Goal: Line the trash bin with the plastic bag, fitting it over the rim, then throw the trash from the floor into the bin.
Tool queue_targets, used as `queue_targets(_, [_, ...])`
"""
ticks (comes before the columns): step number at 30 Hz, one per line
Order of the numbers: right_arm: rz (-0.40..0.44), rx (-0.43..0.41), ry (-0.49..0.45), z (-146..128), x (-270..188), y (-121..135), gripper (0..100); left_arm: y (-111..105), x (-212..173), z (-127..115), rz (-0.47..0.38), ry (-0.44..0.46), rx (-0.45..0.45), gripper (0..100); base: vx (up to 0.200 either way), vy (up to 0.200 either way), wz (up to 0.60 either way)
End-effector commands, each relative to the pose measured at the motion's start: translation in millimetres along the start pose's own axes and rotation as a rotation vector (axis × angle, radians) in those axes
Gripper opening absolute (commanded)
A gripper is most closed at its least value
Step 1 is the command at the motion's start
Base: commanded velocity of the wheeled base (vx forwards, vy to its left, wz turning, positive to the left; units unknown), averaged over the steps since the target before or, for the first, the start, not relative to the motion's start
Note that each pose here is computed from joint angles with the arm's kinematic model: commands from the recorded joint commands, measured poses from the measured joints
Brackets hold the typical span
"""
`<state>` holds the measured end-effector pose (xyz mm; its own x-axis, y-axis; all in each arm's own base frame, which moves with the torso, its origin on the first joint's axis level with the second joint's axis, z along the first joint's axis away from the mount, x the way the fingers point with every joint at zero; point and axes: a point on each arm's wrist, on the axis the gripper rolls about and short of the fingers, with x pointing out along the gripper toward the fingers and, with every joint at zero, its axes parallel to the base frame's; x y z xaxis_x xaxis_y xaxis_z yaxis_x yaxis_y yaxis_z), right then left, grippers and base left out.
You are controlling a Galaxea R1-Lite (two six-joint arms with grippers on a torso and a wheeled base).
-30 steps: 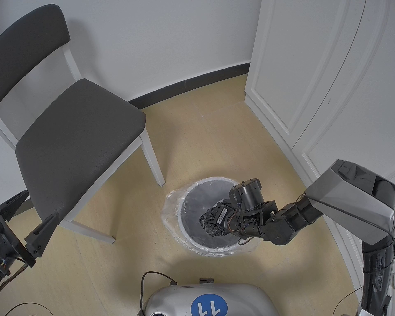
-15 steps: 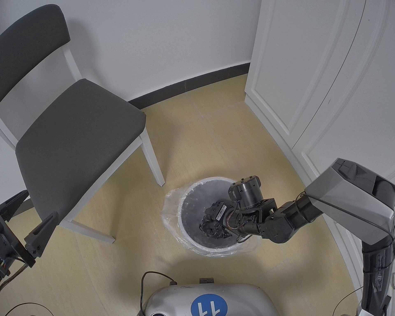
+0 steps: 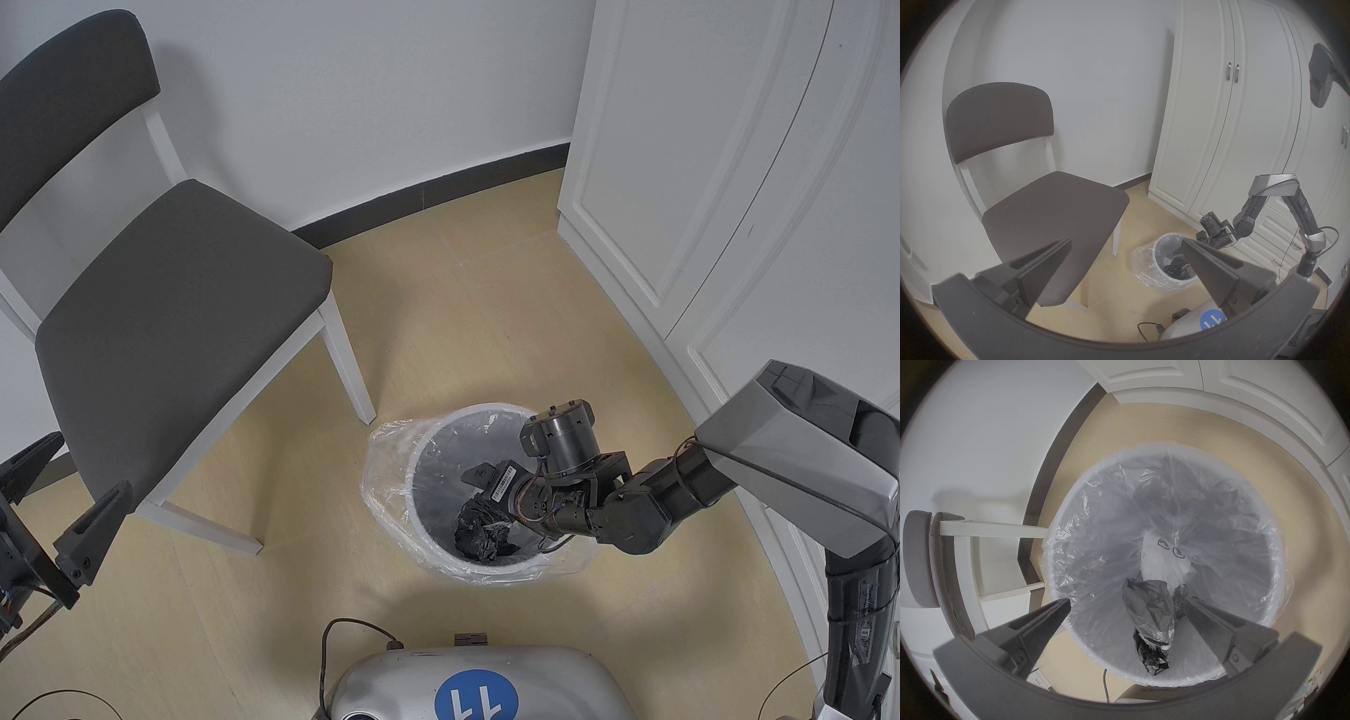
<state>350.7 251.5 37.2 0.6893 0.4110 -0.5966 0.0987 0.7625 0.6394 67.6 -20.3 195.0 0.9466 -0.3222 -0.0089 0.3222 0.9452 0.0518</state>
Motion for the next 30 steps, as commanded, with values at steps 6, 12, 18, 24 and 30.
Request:
queue_targets(6, [0.014,-0.023,0.008,-6,-7,6,100,0,0,0,0.000,-0.001,0.000,100,0.000,0.000,0.00])
queue_targets(12, [0.016,-0.050,0.016,-9,-12,8,100,0,0,0,0.000,0.000,0.000,100,0.000,0.000,0.00])
queue_targets(18, [-0.033,-0.202,0.009,-9,-27,-2,100,0,0,0,0.001,-0.003,0.000,100,0.000,0.000,0.00])
queue_targets(24, [-0.107,-0.431,-0.036,-3,-65,-17,100,0,-1,0,0.002,-0.006,0.000,100,0.000,0.000,0.00])
queue_targets(30, [-0.088,-0.565,-0.123,18,-112,-28,100,0,-1,3,0.007,-0.016,0.001,100,0.000,0.000,0.00])
